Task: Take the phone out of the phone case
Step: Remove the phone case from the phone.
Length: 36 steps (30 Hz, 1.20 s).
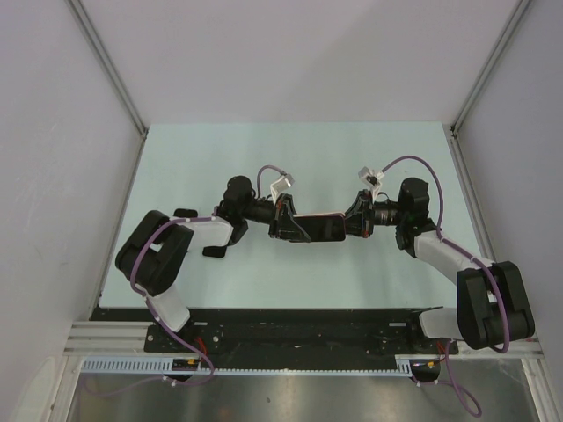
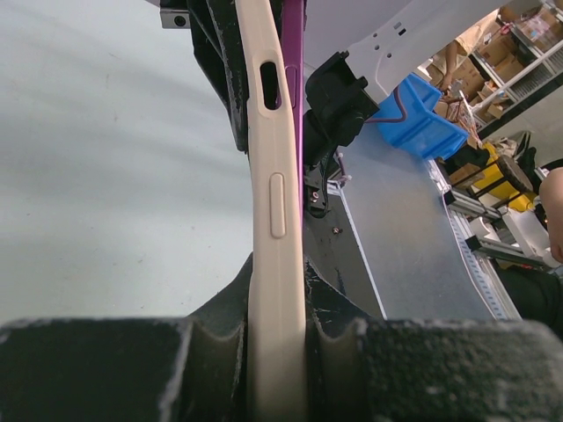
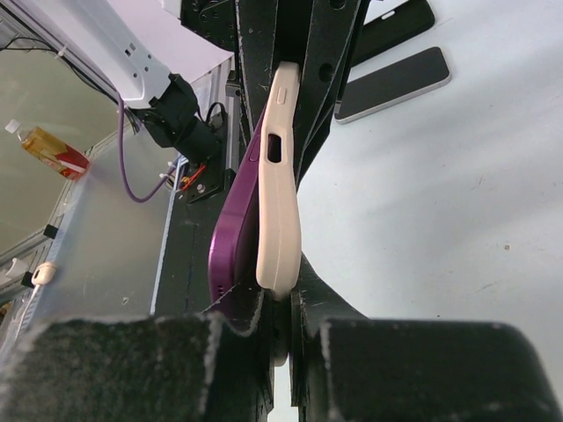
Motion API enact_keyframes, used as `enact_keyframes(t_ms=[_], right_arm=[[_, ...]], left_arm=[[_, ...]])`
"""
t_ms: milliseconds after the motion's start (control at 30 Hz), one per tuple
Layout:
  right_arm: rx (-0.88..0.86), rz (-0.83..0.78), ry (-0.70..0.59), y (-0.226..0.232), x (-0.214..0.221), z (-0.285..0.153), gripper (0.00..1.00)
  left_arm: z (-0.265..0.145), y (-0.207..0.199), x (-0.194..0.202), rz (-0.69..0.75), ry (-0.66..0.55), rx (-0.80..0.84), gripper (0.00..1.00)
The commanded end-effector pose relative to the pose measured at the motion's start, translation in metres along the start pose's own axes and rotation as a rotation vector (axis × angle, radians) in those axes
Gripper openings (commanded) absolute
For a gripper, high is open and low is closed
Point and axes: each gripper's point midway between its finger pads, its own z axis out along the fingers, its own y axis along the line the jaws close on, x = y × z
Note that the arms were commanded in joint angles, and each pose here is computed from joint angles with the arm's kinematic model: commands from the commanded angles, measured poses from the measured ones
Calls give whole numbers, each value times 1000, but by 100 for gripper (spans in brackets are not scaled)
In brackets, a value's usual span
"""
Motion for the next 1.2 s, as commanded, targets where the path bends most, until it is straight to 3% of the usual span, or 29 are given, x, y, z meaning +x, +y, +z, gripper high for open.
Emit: enact_keyframes(t_ms=[0, 133, 333, 400, 500, 533, 567, 900, 1000, 1067, 1167], right_arm=[[-53, -16, 17, 8, 0, 7, 0], [-52, -13, 17, 7, 0, 6, 0], [-52, -17, 17, 7, 0, 6, 0], [-46, -16, 15, 6, -1, 5, 0], [-45, -14, 14, 6, -1, 4, 0], [-44, -16, 13, 6, -1, 4, 0], [-41, -14, 12, 5, -2, 4, 0], [-3, 21, 23, -5, 3, 4, 0], [22, 44, 27, -12, 2, 5, 0], [38, 63, 24, -16, 1, 6, 0], [68, 83, 17, -22, 0, 5, 0]], left_arm=[[2, 1, -33, 130, -71, -24, 10], [2, -1, -32, 135, -62, -13, 22], [1, -7, -31, 150, -53, 2, 47], [1, -7, -31, 150, -52, 4, 64], [1, -8, -31, 152, -49, 8, 79], [1, -7, -31, 155, -50, 6, 94], [1, -8, -30, 162, -50, 7, 100], [-12, -16, -55, 309, -118, -72, 100], [-24, -3, -64, 314, -122, -197, 100], [-32, 4, -77, 433, -123, -299, 100], [-40, 11, -81, 478, -112, -389, 100]])
